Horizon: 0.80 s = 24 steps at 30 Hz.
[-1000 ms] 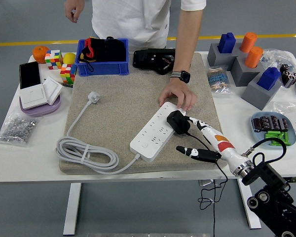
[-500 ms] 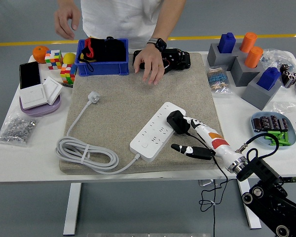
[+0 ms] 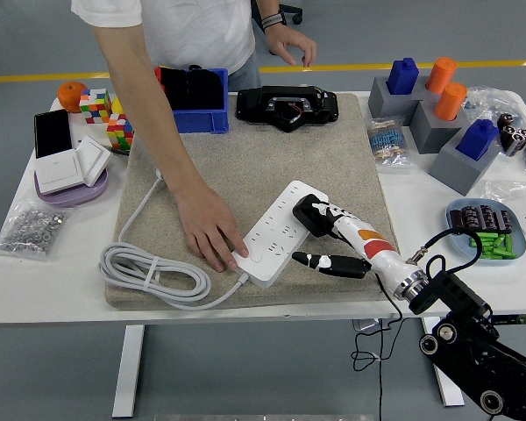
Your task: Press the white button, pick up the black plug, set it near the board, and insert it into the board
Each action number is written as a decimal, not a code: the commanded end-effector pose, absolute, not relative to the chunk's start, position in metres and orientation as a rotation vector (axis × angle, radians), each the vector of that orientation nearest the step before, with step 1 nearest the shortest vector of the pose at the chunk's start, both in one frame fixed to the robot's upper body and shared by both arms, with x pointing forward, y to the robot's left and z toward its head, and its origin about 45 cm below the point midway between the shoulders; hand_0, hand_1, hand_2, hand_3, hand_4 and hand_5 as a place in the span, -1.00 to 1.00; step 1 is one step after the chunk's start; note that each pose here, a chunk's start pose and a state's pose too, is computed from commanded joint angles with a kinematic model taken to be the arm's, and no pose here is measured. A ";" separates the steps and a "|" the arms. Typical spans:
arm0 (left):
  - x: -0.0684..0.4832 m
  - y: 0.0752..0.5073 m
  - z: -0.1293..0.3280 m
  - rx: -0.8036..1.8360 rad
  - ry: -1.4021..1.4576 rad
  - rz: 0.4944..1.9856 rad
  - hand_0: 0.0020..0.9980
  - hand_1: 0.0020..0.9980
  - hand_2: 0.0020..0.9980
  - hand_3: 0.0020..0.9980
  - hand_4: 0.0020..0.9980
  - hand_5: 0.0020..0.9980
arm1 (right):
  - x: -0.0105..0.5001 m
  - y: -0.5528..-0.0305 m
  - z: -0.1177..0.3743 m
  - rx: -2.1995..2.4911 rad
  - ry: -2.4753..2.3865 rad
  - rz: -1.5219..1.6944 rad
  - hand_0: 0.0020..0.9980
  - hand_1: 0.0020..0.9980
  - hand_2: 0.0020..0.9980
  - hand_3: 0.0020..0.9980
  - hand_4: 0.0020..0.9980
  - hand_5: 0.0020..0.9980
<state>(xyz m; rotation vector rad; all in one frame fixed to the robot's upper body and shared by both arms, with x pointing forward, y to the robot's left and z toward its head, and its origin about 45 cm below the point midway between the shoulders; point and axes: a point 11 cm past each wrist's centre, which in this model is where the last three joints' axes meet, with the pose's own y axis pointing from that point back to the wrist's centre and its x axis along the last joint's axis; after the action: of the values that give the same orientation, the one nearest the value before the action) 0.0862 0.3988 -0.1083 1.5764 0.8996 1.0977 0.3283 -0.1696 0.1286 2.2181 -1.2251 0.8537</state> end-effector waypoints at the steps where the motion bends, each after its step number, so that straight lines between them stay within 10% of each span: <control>1: 0.086 0.399 -0.108 1.576 0.900 1.098 0.40 0.34 0.30 0.30 0.11 -0.62 | 0.329 -0.169 0.129 2.219 -1.222 0.855 1.00 0.98 0.92 0.91 1.00 0.73; 24: 0.088 0.401 -0.107 1.577 0.897 1.102 0.40 0.34 0.29 0.30 0.11 -0.62 | 0.346 -0.150 0.131 2.223 -1.138 0.911 1.00 0.96 0.90 0.89 1.00 0.71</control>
<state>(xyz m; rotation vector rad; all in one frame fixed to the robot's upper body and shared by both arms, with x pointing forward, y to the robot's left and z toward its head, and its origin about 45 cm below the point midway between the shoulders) 0.0879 0.4005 -0.1074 1.5767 0.8969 1.1021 0.3457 -0.1497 0.1314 2.2232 -1.1380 0.9106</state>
